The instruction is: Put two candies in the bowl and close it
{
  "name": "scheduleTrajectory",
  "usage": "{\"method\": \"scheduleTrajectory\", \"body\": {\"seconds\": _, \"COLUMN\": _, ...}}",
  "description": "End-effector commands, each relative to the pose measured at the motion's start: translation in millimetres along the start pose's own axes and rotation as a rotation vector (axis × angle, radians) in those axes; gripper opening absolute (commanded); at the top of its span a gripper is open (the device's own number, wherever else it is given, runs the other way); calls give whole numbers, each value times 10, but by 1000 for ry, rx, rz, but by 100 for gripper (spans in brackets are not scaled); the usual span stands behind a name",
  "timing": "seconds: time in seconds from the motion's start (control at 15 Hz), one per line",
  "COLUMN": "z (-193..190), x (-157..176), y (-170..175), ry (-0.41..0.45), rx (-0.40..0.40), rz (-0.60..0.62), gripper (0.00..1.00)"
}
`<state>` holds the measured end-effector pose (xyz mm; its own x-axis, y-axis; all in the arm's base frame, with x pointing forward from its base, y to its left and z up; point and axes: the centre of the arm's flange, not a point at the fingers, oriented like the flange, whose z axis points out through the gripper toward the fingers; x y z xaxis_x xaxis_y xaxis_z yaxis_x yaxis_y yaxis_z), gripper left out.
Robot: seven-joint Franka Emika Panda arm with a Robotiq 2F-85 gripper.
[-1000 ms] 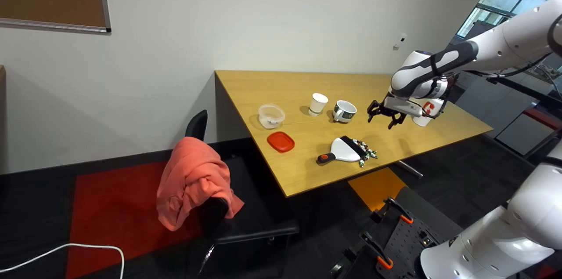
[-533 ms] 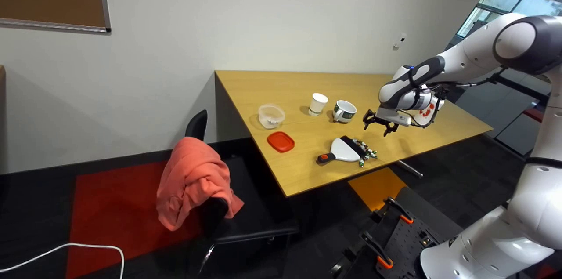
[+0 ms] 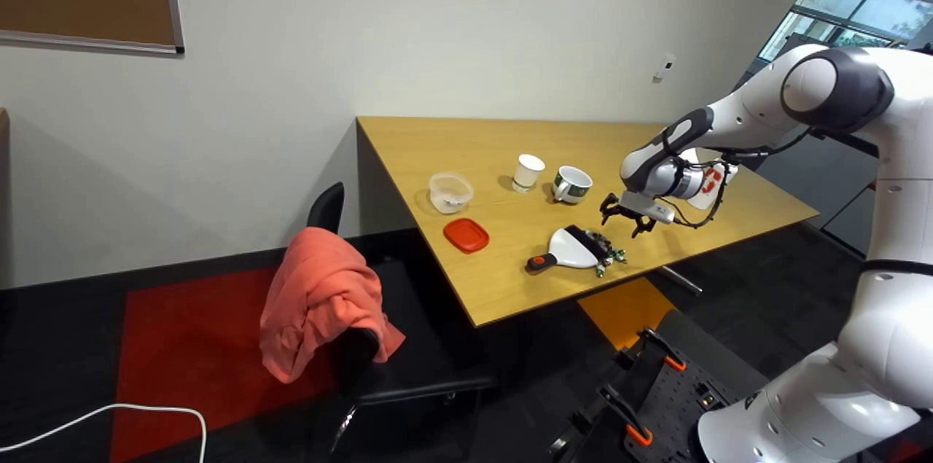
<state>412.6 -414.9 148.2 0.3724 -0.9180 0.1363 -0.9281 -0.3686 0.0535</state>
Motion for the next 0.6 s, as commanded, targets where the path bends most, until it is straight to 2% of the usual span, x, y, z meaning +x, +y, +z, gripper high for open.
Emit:
{"method": "scheduleTrajectory", "body": {"seconds": 0.0, "z": 0, "x": 27, "y": 25, "ry": 1, "rx": 1, "rz": 6, "gripper": 100}}
{"method": "scheduleTrajectory", "body": {"seconds": 0.13, "z": -54, "x": 50, "y": 51, "ry": 11, "rx": 9, "rz": 9, "gripper": 100}}
{"method": "scheduleTrajectory", "body": {"seconds": 0.2, "z": -67, "x": 63, "y": 45, "ry": 9, "rx": 9, "rz": 9, "gripper": 95}}
{"method": "scheduleTrajectory", "body": {"seconds": 0.27, "z": -56, "x": 77, "y": 32, "ry": 5, "rx": 7, "rz": 9, "gripper": 78}}
{"method": "scheduleTrajectory", "body": {"seconds": 0.33, "z": -50, "x": 87, "y": 22, "ry": 3, "rx": 7, "rz": 8, "gripper": 71}}
{"method": "scheduleTrajectory", "body": {"seconds": 0.4, "z": -46, "x": 91, "y": 18, "ry": 3, "rx": 7, "rz": 9, "gripper": 69}}
{"method": "scheduleTrajectory", "body": {"seconds": 0.47, "z": -41, "x": 101, "y": 12, "ry": 4, "rx": 8, "rz": 8, "gripper": 62}}
{"method": "scheduleTrajectory", "body": {"seconds": 0.53, "z": -34, "x": 115, "y": 9, "ry": 6, "rx": 6, "rz": 8, "gripper": 63}}
